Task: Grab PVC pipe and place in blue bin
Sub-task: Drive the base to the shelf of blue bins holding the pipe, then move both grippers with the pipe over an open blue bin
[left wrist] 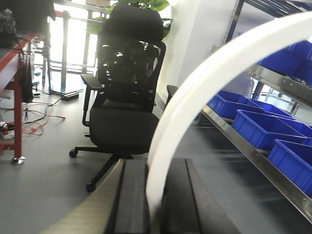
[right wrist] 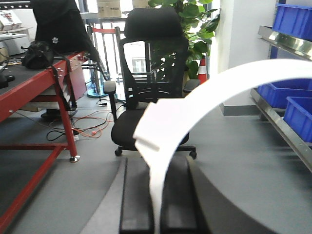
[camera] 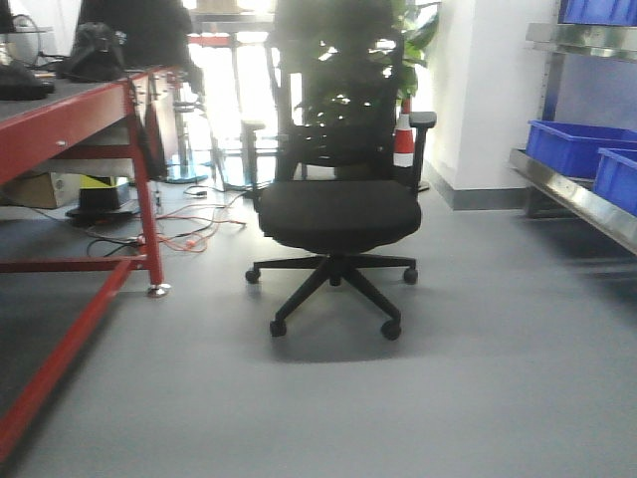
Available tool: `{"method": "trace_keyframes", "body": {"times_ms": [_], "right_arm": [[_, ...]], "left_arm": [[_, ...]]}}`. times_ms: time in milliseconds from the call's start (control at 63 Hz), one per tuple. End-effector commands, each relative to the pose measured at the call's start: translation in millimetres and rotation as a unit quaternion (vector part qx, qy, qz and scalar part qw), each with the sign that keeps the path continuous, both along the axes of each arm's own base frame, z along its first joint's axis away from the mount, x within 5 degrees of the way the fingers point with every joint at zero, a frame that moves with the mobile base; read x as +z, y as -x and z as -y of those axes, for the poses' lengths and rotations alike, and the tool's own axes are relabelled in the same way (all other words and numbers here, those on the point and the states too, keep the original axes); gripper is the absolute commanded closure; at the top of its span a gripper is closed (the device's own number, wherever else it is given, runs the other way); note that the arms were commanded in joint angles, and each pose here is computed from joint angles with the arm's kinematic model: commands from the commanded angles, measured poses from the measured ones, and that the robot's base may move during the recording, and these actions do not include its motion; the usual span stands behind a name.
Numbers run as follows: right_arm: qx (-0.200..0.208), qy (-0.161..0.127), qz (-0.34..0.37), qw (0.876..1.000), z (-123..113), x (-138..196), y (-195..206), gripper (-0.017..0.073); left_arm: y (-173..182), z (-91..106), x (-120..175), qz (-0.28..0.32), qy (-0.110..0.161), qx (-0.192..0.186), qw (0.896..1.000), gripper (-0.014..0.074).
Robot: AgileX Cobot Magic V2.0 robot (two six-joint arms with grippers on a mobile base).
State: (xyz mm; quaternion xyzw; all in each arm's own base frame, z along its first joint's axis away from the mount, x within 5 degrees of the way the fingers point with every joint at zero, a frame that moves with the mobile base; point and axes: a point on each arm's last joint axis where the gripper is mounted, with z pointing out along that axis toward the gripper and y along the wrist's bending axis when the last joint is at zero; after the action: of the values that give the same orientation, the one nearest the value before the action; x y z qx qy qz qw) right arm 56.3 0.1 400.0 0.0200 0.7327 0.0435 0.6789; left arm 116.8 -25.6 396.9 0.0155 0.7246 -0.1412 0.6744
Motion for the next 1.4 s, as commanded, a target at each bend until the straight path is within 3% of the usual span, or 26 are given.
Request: {"method": "trace_keyframes", "body": {"times_ms": [0, 1380], "right_arm": [[-0.002, 0.006, 0.018, 1.0, 0.4, 3.0, 0.7, 0.0727], [-0.002, 0.006, 0.018, 1.0, 0.4, 3.0, 0.7, 0.0727]], "left_arm": [[1.1, 0.4, 2.1, 0.01, 0.006, -0.002, 1.0, 0.0704], [1.1, 0.4, 2.1, 0.01, 0.006, -0.002, 1.0, 0.0704]]}}
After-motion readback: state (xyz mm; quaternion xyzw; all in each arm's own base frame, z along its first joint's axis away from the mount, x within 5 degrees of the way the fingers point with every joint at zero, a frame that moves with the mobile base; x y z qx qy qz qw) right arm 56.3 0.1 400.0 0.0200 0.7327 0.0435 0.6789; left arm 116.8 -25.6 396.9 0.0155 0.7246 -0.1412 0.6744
